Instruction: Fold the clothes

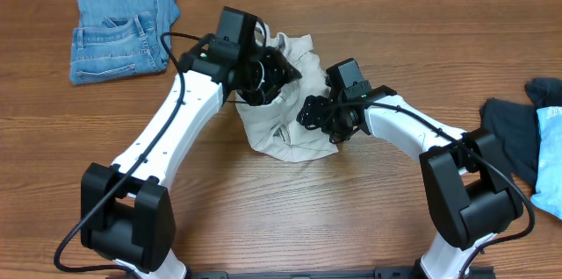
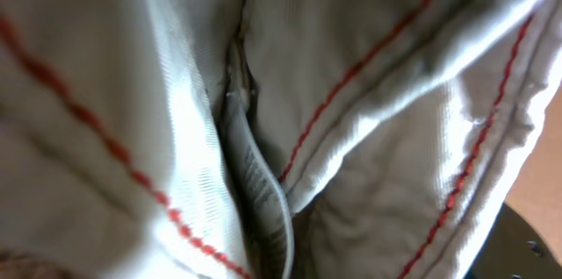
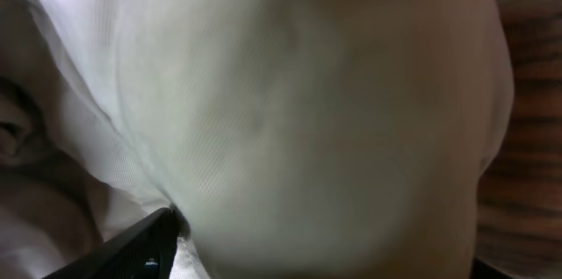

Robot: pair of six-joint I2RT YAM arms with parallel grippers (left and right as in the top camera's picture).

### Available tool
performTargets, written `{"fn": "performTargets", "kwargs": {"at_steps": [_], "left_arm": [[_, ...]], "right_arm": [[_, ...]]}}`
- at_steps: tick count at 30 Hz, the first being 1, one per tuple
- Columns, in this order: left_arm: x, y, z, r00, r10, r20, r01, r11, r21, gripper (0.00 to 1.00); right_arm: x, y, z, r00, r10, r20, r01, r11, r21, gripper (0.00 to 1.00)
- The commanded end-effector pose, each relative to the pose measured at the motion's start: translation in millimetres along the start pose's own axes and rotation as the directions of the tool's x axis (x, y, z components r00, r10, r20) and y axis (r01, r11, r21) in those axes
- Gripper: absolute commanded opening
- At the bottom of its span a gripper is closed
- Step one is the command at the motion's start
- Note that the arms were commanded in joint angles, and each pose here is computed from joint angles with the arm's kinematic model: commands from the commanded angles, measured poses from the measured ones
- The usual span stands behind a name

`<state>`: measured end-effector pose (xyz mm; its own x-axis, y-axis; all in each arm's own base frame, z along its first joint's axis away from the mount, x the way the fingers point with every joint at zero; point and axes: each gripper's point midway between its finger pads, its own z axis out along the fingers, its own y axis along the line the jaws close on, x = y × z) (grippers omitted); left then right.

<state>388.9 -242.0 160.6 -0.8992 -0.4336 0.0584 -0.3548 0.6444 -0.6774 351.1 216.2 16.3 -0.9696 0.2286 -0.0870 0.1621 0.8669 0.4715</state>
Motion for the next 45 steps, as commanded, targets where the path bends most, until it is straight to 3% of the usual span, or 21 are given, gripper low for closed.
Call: {"fn": "performTargets", "kwargs": {"at_steps": [1,8,10,18,25,28,33,37,38,42,45], "left_arm": [[11.1,-23.2,-7.3,0.998,0.059,0.037,-0.060,0.998,0.017,0.53],[14.8,-24.3,-4.8,0.997,0.068,0.035,-0.068,0.998,0.012,0.52],[12.9,-23.2,-4.9,0.998,0.042,0.045,-0.042,0.999,0.006,0.49],[16.7,-37.6,-0.6,0.997,0.042,0.061,-0.044,0.998,0.043,0.45],[23.4,-38.4,6.2,0.994,0.054,0.097,-0.055,0.998,0.006,0.45],[23.4,-38.3,6.2,0.994,0.054,0.098,-0.055,0.998,0.006,0.46],[19.4,-36.6,5.9,0.991,0.054,0.121,-0.054,0.999,-0.006,0.46],[13.5,-33.4,5.3,0.986,0.056,0.158,-0.052,0.998,-0.028,0.43],[12.9,-31.6,6.2,0.981,0.064,0.181,-0.056,0.997,-0.048,0.42],[29.1,-26.7,29.3,0.937,0.196,0.288,-0.143,0.970,-0.195,0.49],[42.1,-5.0,69.4,0.930,0.276,0.243,-0.198,0.933,-0.301,0.52]], "right_arm": [[4.4,-16.4,1.3,0.997,0.065,-0.050,-0.063,0.997,0.051,0.78],[-79.0,-73.7,-122.1,0.960,0.222,0.172,-0.234,0.971,0.052,0.85],[-93.8,-84.7,-152.4,0.959,0.213,0.189,-0.216,0.976,-0.005,0.89],[-108.2,-87.5,-126.3,0.963,0.190,0.190,-0.192,0.981,-0.009,0.88],[-58.0,-54.2,-46.5,0.988,0.154,-0.003,-0.153,0.985,0.082,0.82],[-38.5,-42.6,-34.1,0.987,0.157,-0.042,-0.150,0.981,0.121,0.80],[-54.8,-46.8,-68.5,0.984,0.177,0.033,-0.179,0.979,0.099,0.80],[-94.4,-70.2,-146.7,0.940,0.254,0.226,-0.264,0.964,0.012,0.97],[-104.4,-90.0,-165.0,0.915,0.302,0.268,-0.313,0.950,-0.003,0.99],[-107.1,-118.0,-176.7,0.923,0.278,0.266,-0.290,0.957,0.007,0.99],[-109.4,-128.5,-182.1,0.916,0.289,0.278,-0.303,0.953,0.010,1.00]]}}
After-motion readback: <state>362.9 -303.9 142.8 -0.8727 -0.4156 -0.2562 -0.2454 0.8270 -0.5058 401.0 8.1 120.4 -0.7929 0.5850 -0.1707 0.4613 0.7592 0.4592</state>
